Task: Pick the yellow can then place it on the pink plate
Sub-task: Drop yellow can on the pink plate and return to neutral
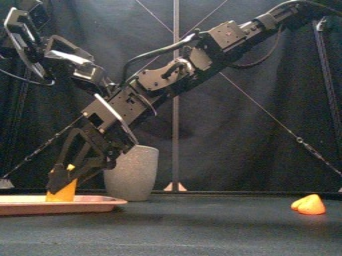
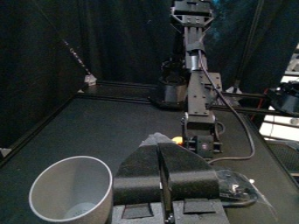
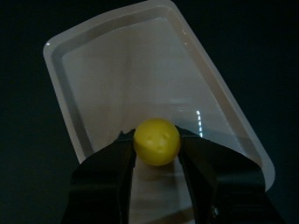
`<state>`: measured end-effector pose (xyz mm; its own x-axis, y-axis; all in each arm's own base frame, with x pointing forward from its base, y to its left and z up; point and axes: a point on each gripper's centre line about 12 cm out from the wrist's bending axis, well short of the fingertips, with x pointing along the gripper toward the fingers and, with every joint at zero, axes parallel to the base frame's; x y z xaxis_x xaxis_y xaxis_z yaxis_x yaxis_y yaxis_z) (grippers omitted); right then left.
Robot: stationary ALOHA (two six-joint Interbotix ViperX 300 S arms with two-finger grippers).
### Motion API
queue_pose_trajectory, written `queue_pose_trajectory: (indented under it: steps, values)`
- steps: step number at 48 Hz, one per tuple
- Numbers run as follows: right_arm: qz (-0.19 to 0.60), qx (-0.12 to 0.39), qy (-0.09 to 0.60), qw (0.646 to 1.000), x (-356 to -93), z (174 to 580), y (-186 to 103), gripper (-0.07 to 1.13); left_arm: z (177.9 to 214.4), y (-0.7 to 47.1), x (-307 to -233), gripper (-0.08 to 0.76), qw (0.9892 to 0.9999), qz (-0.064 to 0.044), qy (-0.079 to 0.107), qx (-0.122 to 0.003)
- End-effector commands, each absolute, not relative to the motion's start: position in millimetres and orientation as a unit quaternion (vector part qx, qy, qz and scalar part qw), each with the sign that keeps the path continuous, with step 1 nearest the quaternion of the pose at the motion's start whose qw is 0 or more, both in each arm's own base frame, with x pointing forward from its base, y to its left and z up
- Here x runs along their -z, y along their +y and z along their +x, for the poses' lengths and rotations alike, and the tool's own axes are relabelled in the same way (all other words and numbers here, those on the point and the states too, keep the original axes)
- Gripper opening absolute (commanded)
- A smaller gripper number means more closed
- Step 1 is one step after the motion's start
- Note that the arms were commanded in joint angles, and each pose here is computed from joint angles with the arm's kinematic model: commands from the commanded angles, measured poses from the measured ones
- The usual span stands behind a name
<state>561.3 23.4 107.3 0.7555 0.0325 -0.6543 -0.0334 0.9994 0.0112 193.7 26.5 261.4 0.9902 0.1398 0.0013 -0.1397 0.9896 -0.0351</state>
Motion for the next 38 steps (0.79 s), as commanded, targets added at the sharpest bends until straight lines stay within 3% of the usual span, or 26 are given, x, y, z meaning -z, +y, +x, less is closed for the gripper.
queue_pose_trajectory:
  steps: [1, 16, 29, 38]
  values:
    - [0.014, -0.016, 0.326, 0.945, -134.5, 570.6, 24.5, 0.72, 195.3, 27.8, -267.2, 0.008, 0.9971, -0.020, -0.011, -0.073]
    - [0.015, -0.017, 0.305, 0.952, -145.0, 573.9, 25.4, 0.98, 195.3, 27.9, -266.8, 0.008, 0.9970, -0.021, -0.010, -0.073]
    - [-0.005, -0.020, 0.288, 0.957, -157.3, 566.6, 24.4, 0.99, 195.3, 27.9, -266.4, 0.010, 0.9970, -0.022, -0.008, -0.073]
    - [-0.019, -0.024, 0.235, 0.971, -181.3, 553.4, 23.8, 0.99, 195.2, 27.9, -265.6, 0.008, 0.9970, -0.022, -0.007, -0.073]
